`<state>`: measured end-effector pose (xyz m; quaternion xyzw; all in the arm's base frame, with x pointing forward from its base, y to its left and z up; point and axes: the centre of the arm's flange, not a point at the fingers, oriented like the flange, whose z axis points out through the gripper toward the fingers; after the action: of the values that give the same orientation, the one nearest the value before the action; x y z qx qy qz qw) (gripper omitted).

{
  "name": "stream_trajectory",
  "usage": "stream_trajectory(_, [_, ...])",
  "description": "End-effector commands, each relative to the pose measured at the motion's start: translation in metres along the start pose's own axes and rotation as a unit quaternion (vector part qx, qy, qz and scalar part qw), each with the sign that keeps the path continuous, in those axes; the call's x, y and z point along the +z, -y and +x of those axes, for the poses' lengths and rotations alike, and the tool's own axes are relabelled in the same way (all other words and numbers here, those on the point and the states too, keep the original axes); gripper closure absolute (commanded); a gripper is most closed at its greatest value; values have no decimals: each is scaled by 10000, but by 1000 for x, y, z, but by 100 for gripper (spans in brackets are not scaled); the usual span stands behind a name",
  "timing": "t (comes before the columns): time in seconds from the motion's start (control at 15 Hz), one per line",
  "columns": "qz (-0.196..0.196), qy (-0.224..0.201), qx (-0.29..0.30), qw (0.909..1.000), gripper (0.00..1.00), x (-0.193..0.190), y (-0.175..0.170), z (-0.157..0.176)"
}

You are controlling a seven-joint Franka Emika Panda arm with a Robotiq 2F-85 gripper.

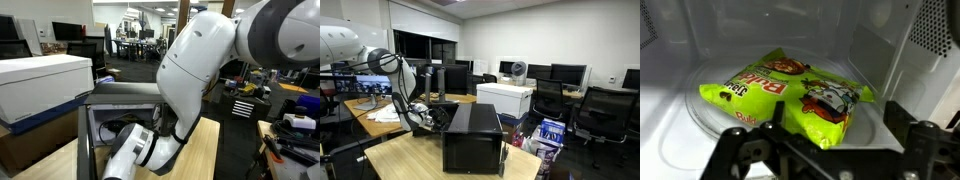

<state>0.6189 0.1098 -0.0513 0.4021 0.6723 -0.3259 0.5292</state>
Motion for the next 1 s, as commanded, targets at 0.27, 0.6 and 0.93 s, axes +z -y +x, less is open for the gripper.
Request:
stream_trajectory(0.27, [127, -53, -676, 9976, 0, 7, 1, 9])
stream_trajectory(0.6, [106, -153, -951, 9953, 0, 9, 3, 17])
stream_trajectory(0.93, [64, -187, -1200, 9926, 0, 11, 4, 23])
